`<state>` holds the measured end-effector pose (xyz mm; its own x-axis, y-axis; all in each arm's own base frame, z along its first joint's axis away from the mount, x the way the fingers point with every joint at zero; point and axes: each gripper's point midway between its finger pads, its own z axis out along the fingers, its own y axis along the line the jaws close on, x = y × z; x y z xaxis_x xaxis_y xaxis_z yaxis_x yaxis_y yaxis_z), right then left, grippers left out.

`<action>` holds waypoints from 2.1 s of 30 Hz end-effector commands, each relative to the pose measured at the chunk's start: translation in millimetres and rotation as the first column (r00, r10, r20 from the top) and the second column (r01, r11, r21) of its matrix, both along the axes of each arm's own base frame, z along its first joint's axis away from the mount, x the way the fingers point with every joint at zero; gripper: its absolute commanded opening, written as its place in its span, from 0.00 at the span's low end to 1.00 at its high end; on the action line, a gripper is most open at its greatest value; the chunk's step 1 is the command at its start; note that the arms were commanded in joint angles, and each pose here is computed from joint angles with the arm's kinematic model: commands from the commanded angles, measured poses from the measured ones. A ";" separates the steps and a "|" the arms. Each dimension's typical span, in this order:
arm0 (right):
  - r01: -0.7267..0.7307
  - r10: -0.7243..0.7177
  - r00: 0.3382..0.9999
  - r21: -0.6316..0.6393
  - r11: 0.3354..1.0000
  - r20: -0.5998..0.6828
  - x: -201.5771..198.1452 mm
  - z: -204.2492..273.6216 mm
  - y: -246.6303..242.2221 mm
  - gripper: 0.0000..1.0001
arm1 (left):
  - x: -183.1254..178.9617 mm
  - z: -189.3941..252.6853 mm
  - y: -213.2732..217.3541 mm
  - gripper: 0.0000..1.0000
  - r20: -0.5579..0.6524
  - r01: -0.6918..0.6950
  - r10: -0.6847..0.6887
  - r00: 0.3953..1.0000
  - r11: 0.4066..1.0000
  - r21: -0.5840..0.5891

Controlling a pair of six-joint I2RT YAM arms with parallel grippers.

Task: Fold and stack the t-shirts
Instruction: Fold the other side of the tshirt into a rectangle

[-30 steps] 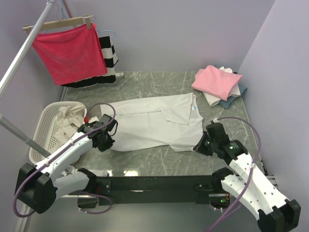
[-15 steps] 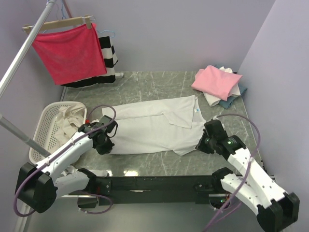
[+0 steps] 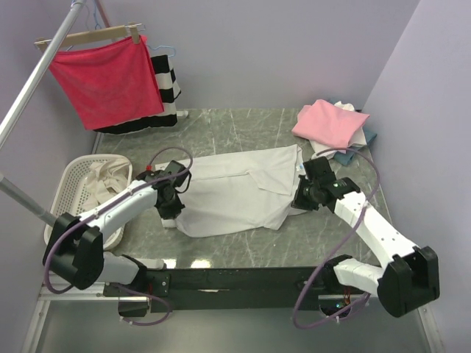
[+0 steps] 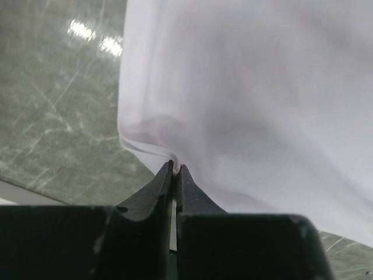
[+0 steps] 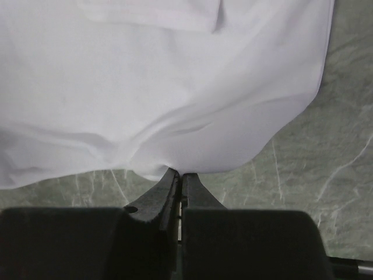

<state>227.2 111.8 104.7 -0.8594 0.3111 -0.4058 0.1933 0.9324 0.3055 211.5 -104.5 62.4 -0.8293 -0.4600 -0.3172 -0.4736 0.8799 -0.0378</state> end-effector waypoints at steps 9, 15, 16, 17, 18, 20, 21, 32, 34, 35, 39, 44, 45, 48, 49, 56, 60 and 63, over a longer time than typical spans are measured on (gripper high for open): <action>-0.051 0.050 0.998 0.030 0.998 0.033 69.0 6.4 -8.1 0.00 | 42.7 3.3 23.7 0.07 0.034 -0.002 -0.001 0.999 0.996 0.089; -0.070 0.070 0.997 0.018 0.997 0.010 80.4 7.7 -9.7 0.00 | 31.9 18.7 37.7 0.02 -0.009 -0.003 0.004 1.000 0.997 0.083; -0.073 0.073 0.997 0.013 0.997 0.008 78.9 8.2 -10.7 0.00 | 29.7 23.0 36.4 0.02 -0.013 0.001 0.000 1.000 0.997 0.074; -0.067 0.067 0.998 0.000 0.998 0.006 78.3 8.8 -13.2 0.00 | 22.0 27.7 37.4 0.03 -0.028 0.009 -0.007 1.000 0.998 0.068; -0.069 0.069 0.998 -0.006 0.998 0.011 76.8 11.8 -14.5 0.00 | 15.7 29.2 29.9 0.02 -0.051 0.027 -0.026 0.998 0.999 0.022; -0.066 0.066 0.998 -0.013 0.998 -0.002 70.7 12.1 -16.8 0.00 | 0.5 31.7 25.5 0.01 -0.087 0.039 -0.040 0.995 0.999 -0.012; -0.066 0.066 0.998 -0.012 0.998 0.002 67.3 14.2 -17.4 0.00 | -9.9 32.6 24.6 0.01 -0.111 0.042 -0.044 0.993 0.999 -0.024; -0.063 0.064 0.997 -0.017 0.998 0.032 53.9 20.6 -21.2 0.00 | -51.5 45.1 48.4 0.04 -0.171 0.055 -0.047 0.984 0.998 0.042; -0.062 0.063 0.997 -0.025 0.998 0.039 59.3 20.7 -22.4 0.00 | -39.9 41.8 46.1 0.04 -0.166 0.056 -0.047 0.985 0.997 0.052; -0.064 0.065 0.997 -0.027 0.998 0.047 62.6 21.8 -22.2 0.00 | -29.7 41.2 42.2 0.04 -0.140 0.065 -0.059 0.988 0.997 0.043; -0.072 0.073 0.996 -0.030 0.997 0.053 80.3 20.2 -19.5 0.00 | 2.7 34.8 37.4 0.05 -0.100 0.072 -0.065 0.993 0.995 0.069; -0.090 0.092 0.994 -0.036 0.995 0.056 100.1 19.2 -15.6 0.00 | 33.3 17.5 32.4 0.02 -0.108 0.082 -0.071 0.992 0.992 0.098; -0.090 0.092 0.994 -0.036 0.995 0.056 105.6 19.4 -14.9 0.00 | 38.5 16.0 32.7 0.03 -0.099 0.081 -0.071 0.993 0.991 0.105; -0.100 0.101 0.993 -0.027 0.995 0.054 118.8 18.7 -10.7 0.00 | 50.5 10.2 40.4 0.03 -0.115 0.075 -0.061 0.991 0.989 0.127; -0.103 0.105 0.993 -0.026 0.994 0.059 123.0 19.3 -9.8 0.00 | 54.7 7.8 43.8 0.02 -0.121 0.068 -0.051 0.991 0.987 0.143; -0.122 0.123 0.992 -0.052 0.991 0.029 151.0 12.5 -10.7 0.00 | 66.1 -3.5 59.2 0.05 -0.152 0.056 -0.025 0.988 0.978 0.199; -0.149 0.149 0.989 -0.035 0.988 0.000 165.0 0.9 -3.7 0.00 | 75.8 -13.6 58.1 0.05 -0.156 0.060 -0.028 0.987 0.977 0.204; -0.162 0.162 0.987 -0.026 0.986 -0.007 175.0 -5.8 0.2 0.00 | 85.2 -18.6 62.3 0.05 -0.153 0.051 -0.014 0.988 0.969 0.243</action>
<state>382.0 109.3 94.6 -0.9058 0.1792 -0.3839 0.0760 0.9602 0.2688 270.0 -47.0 39.4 -0.9023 -0.3751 -0.2124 -0.4198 0.8765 0.2355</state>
